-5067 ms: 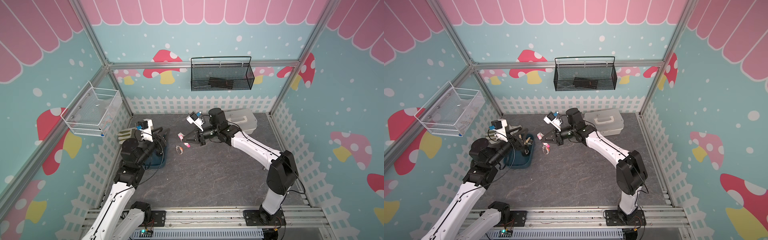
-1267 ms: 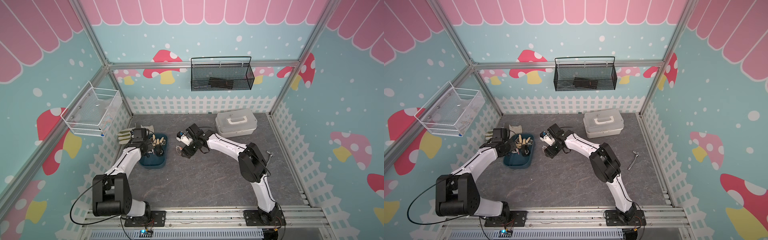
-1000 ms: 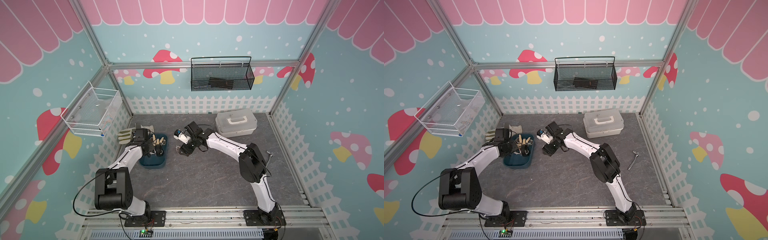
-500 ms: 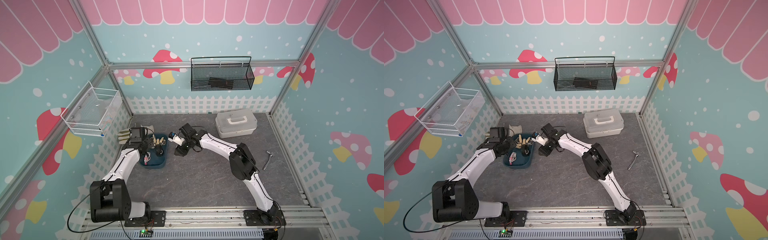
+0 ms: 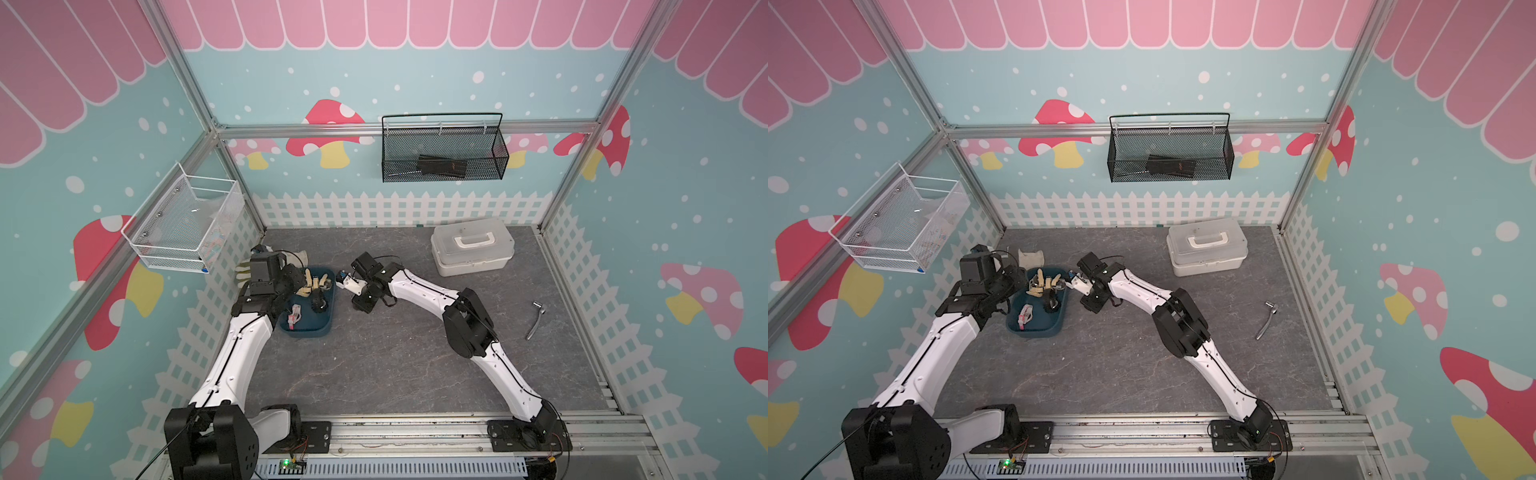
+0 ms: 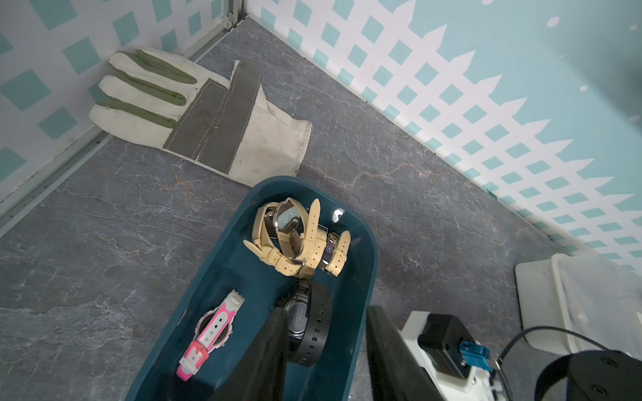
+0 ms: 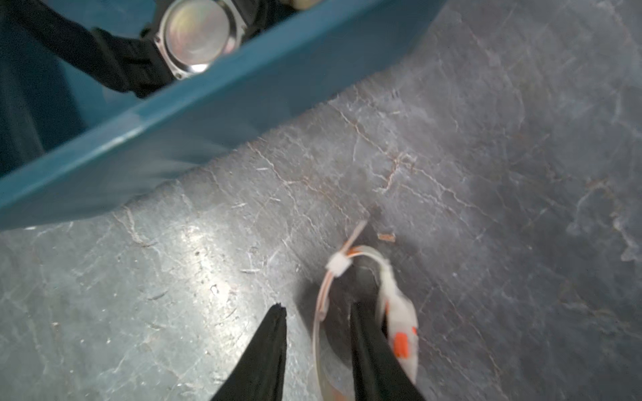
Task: Put the watch into the storage box
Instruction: Pick up the watch at the center of the board, then place the watch in the storage box.
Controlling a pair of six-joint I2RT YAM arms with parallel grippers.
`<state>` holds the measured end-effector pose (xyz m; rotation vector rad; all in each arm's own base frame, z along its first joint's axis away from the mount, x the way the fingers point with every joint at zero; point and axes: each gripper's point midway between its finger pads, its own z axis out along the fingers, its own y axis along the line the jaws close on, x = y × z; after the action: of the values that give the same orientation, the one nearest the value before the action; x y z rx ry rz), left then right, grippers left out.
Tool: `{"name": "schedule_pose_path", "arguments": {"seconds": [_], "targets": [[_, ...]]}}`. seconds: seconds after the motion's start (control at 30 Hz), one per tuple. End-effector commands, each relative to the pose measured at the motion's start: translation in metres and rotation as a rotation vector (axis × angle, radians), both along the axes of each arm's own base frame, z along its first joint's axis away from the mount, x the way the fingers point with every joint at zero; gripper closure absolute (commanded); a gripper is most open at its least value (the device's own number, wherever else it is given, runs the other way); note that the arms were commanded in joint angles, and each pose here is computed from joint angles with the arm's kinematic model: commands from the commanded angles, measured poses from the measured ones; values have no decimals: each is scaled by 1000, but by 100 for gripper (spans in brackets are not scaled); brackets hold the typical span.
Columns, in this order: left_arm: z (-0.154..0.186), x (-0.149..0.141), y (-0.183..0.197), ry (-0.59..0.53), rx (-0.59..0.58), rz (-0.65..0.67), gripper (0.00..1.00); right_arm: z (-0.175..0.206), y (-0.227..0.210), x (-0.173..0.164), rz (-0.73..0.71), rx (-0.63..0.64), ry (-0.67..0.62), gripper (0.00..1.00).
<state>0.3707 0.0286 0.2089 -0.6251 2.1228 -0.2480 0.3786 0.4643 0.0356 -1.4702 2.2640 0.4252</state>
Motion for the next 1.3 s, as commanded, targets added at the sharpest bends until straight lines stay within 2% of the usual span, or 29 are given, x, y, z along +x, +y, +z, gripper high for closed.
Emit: {"name": "schedule_pose_path", "arguments": {"seconds": [0.0, 0.13, 0.27, 0.4, 0.5, 0.6, 0.7, 0.83, 0.93, 1.07, 1.17, 1.27], "targets": [[3, -1, -3, -19, -4, -23, 59, -17, -7, 0, 1, -73, -6, 68], [5, 0, -4, -23, -4, -31, 59, -28, -12, -4, 3, -106, 18, 76], [8, -1, -4, -31, 0, -34, 59, -30, -13, -7, 1, -112, 30, 100], [13, -1, -6, -47, 2, -47, 59, -1, -10, -11, 7, -62, 24, 100], [22, 1, -16, -91, -8, -110, 59, 45, -2, -18, 29, 42, 8, 100], [38, 1, -36, -184, -21, -209, 59, 103, 3, -34, 82, 189, 23, 100], [58, -6, -57, -292, -7, -318, 58, 156, -3, -54, 140, 370, 127, 100], [96, -25, -94, -523, -6, -491, 56, 230, -28, -72, 190, 680, 276, 100], [117, -44, -106, -679, 18, -559, 56, 281, -52, -86, 255, 878, 363, 100], [137, -66, -122, -839, 10, -655, 54, 315, -63, -106, 359, 983, 467, 100], [138, -72, -136, -858, -5, -744, 53, 334, -64, -108, 389, 1037, 519, 100], [134, -71, -142, -836, 6, -754, 52, 345, -63, -107, 407, 1061, 553, 100]]}}
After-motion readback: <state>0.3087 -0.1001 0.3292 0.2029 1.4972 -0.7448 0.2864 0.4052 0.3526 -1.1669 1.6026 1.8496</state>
